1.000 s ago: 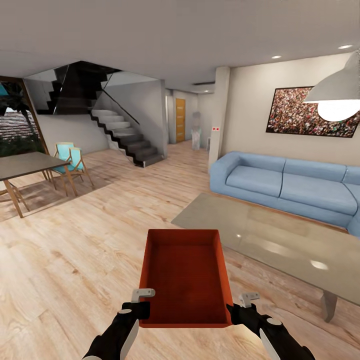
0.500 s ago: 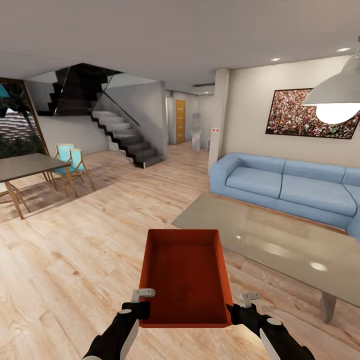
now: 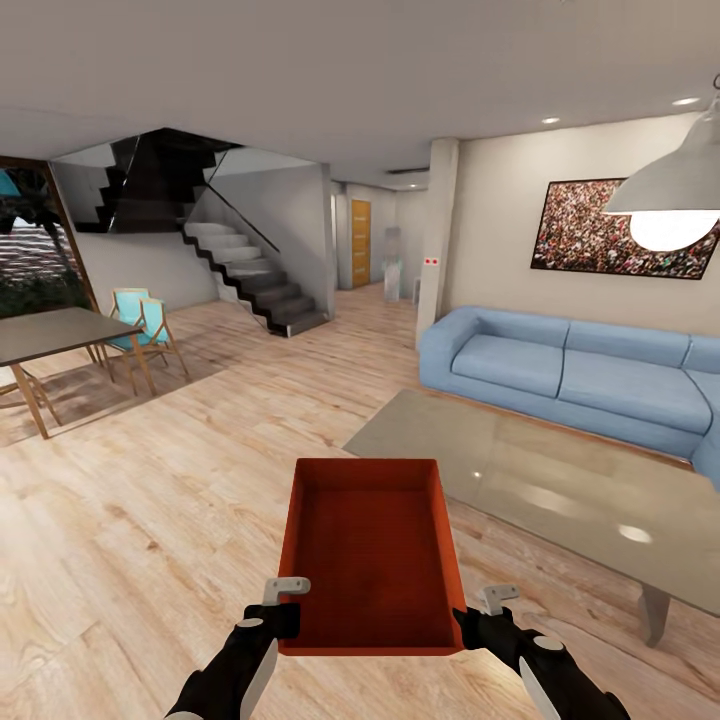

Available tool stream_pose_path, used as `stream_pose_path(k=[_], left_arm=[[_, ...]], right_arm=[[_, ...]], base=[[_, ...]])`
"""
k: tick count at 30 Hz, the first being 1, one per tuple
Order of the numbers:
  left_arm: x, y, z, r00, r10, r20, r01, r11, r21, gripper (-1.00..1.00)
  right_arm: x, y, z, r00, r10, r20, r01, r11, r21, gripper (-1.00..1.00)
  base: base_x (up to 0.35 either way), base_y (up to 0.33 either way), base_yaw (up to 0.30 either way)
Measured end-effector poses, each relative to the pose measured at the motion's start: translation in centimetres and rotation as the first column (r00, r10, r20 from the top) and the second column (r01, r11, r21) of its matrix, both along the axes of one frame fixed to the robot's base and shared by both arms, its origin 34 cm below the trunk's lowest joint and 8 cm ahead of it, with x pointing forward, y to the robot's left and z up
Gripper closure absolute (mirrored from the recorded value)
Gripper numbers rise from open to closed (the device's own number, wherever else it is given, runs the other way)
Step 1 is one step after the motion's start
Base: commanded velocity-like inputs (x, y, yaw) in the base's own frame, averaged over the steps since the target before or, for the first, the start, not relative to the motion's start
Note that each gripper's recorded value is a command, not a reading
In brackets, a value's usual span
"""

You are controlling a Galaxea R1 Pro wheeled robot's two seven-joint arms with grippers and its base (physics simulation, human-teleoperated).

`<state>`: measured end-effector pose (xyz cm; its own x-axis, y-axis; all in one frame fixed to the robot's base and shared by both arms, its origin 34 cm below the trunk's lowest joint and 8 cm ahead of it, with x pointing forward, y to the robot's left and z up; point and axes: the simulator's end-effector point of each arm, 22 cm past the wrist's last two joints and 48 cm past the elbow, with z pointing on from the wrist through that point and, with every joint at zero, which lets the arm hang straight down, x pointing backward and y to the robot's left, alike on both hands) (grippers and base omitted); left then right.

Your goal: Move the two storage containers from the living room to the garage. In the garage, place one container on the floor and stack the other container on top of it (either order is fine).

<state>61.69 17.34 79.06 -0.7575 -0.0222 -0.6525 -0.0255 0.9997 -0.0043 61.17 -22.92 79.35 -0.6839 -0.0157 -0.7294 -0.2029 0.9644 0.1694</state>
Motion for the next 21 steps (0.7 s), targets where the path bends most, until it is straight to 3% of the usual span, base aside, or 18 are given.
stream_pose_path(k=[15,21], left_arm=[[-0.05,0.01,0.06,1.000,0.004,0.001,-0.004,1.000,-0.003,1.00],[-0.08,0.02,0.08,1.000,0.004,0.001,-0.004,1.000,-0.003,1.00]], right_arm=[[-0.01,0.02,0.10,1.000,-0.001,0.001,0.001,1.000,0.001,1.00],[-0.05,0.02,0.12,1.000,0.000,0.001,0.000,1.000,0.000,1.00]], base=[[0.004,0.002,0.000],[0.224,0.105,0.000]])
